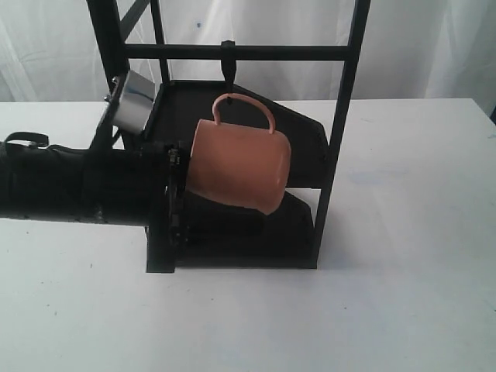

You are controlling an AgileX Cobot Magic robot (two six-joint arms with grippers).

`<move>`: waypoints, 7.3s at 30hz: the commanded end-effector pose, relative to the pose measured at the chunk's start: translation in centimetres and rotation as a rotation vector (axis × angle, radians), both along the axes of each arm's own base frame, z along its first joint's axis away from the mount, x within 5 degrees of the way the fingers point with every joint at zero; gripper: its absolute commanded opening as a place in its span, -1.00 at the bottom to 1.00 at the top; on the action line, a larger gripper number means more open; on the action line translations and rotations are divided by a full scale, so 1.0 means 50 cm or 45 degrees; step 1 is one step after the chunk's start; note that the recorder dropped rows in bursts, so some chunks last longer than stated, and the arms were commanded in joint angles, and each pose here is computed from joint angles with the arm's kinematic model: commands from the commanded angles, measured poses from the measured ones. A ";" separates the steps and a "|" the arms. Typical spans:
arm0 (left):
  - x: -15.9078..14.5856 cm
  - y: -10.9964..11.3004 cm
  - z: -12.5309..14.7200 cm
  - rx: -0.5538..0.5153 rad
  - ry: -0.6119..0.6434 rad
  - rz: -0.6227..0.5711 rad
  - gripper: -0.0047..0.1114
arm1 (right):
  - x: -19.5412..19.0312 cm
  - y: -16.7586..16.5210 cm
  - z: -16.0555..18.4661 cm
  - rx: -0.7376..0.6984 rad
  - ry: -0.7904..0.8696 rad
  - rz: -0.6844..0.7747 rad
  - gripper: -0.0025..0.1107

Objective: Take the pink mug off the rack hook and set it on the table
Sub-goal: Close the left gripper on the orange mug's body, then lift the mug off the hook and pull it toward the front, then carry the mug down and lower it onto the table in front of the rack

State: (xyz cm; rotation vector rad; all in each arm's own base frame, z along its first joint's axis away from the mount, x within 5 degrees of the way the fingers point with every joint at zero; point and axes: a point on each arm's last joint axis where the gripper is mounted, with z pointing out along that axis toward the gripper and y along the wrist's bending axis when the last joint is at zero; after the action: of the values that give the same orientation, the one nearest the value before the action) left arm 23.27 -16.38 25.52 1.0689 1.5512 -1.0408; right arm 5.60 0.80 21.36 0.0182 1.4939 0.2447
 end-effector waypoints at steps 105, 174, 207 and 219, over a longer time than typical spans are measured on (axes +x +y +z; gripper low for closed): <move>-0.079 -0.084 -0.097 1.364 0.211 -0.167 -0.92 | -0.001 -0.001 -0.001 0.033 -0.003 -0.006 -0.96; -0.028 -0.192 -0.141 1.673 0.104 -0.228 -0.92 | -0.001 -0.001 -0.001 0.033 -0.003 -0.006 -0.96; -0.008 -0.230 -0.119 1.746 0.188 -0.259 -0.15 | -0.001 -0.001 -0.001 0.033 -0.003 -0.006 -0.96; -0.010 -0.228 -0.119 1.751 0.231 -0.230 -0.15 | -0.001 -0.001 -0.001 0.033 -0.003 -0.006 -0.96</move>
State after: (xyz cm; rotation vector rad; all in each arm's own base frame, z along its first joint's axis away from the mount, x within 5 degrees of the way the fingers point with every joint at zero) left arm 23.19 -27.70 19.33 2.0559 2.3564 0.0138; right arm 5.61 0.74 21.37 0.0444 1.4927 0.2612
